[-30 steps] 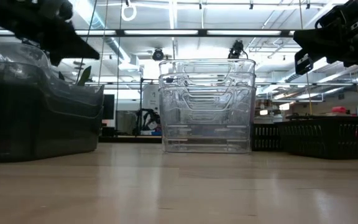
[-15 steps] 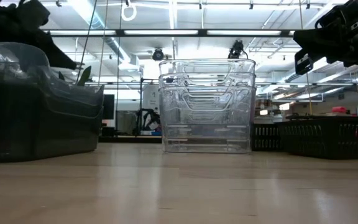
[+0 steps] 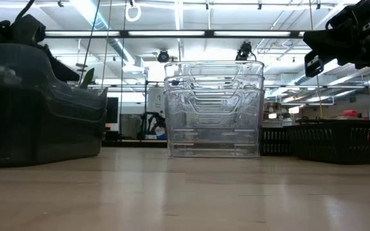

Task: Stack baskets by color
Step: Stack the black transparent bin on the black transparent bin, then adjust the stacked transparent bins

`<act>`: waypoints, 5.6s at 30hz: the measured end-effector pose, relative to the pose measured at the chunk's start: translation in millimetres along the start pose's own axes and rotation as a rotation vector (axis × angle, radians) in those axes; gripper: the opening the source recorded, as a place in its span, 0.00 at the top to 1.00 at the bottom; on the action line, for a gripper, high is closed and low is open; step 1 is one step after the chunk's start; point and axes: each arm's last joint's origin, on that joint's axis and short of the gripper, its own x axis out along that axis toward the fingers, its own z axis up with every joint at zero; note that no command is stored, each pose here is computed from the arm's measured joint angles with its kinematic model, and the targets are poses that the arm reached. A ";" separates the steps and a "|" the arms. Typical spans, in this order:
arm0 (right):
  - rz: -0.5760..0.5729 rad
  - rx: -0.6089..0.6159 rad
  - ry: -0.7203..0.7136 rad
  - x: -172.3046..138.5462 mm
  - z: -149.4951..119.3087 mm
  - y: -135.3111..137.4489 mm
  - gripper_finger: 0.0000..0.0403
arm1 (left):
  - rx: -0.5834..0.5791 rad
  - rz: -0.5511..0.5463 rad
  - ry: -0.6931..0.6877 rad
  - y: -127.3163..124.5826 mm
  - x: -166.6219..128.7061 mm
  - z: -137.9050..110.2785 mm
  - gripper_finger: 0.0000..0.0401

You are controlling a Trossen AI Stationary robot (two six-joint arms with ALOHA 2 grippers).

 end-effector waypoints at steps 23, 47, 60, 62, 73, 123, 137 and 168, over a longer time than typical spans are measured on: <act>0.000 -0.001 -0.001 0.0 0.2 0.0 0.97 | -0.152 -0.106 -0.073 12.5 -5.9 3.1 1.00; 0.000 0.000 0.000 0.0 0.0 0.0 0.97 | -0.375 -0.100 0.119 4.6 2.0 -13.3 1.00; 0.000 0.000 0.000 0.0 0.1 0.0 0.97 | -0.303 -0.362 0.193 -7.8 0.3 -7.9 1.00; 0.000 0.000 0.000 0.0 0.0 0.0 0.97 | -0.249 -0.378 0.136 -9.4 0.0 -3.1 1.00; 0.000 0.000 0.000 0.0 0.0 0.0 0.97 | 0.115 -0.628 -0.005 -17.2 -3.4 -13.3 1.00; -0.216 0.320 -0.053 6.9 22.5 -6.2 0.98 | 0.176 -0.763 0.001 -21.3 -7.6 -14.6 0.94; -0.306 0.486 0.491 30.7 9.2 -8.7 0.96 | 0.176 -0.763 0.001 -21.3 -7.6 -14.7 0.95; -0.502 0.149 0.819 161.0 -7.7 -33.5 0.96 | 0.176 -0.762 0.001 -21.3 -7.6 -14.7 0.93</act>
